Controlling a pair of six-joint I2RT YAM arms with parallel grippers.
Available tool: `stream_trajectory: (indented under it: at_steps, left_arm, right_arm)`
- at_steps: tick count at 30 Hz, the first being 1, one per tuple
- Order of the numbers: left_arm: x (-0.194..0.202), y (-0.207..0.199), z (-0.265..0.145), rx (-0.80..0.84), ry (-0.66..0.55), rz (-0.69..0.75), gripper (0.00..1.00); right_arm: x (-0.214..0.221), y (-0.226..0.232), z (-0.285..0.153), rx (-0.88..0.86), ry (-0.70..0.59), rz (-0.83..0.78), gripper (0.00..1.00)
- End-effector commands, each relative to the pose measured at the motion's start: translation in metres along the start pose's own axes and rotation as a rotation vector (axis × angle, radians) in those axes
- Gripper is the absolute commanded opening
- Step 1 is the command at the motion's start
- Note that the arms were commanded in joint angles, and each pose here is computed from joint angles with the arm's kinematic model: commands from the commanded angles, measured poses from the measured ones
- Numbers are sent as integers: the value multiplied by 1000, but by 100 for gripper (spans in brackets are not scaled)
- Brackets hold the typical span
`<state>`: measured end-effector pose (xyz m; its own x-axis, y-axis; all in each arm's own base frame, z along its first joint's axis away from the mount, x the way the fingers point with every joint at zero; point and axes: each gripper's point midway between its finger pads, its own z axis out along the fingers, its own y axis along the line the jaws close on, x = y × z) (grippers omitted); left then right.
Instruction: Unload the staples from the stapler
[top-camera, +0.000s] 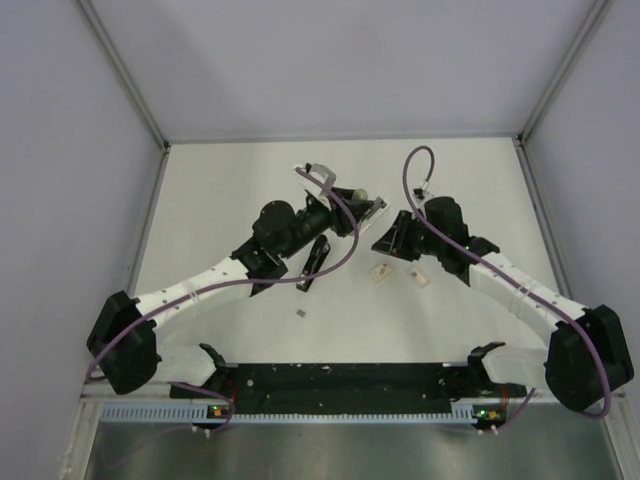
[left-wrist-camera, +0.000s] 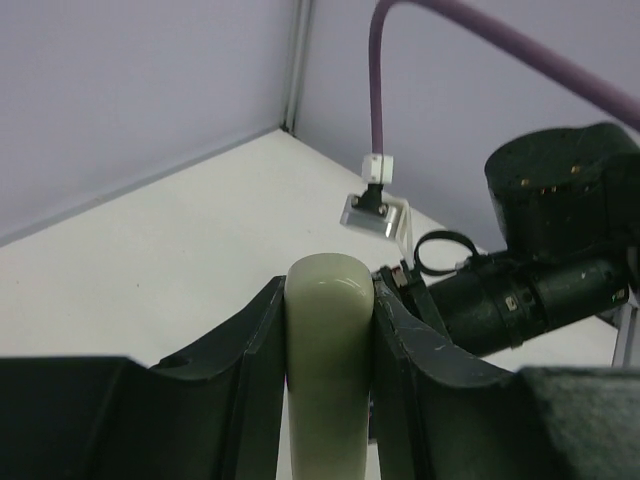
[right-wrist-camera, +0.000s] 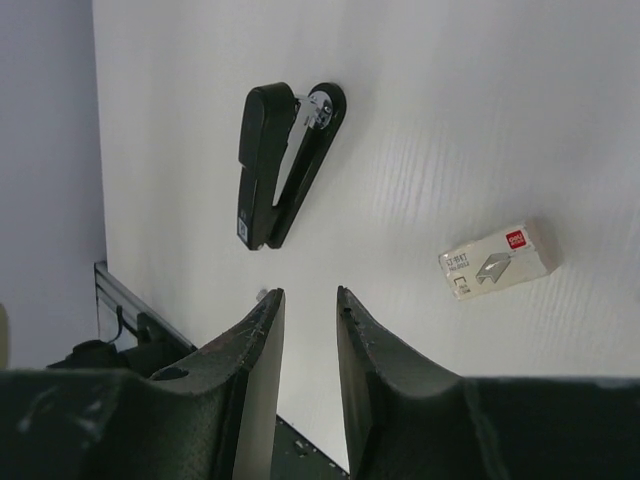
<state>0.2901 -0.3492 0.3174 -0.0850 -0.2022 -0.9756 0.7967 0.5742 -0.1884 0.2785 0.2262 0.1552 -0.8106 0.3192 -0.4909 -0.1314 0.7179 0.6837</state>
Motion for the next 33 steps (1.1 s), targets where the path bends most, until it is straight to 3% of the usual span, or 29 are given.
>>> stream_trajectory:
  at_steps: [1,7,24,33]
  left_arm:
    - [-62,-5,-5,-5,-256,-26,0]
    - [-56,-4,3,1,-245,-38,0]
    - [-27,-13,-21,43,-111,5,0]
    - [-17,-20,-27,83,-77,-4,0]
  right_arm:
    - [7,25,-3,-88,9,-17,28]
    - [6,32,-5,-88,4,-40,28]
    - [-56,19,-47,133,-200,-216,35]
    - [-68,31,-48,90,-200,-205,36]
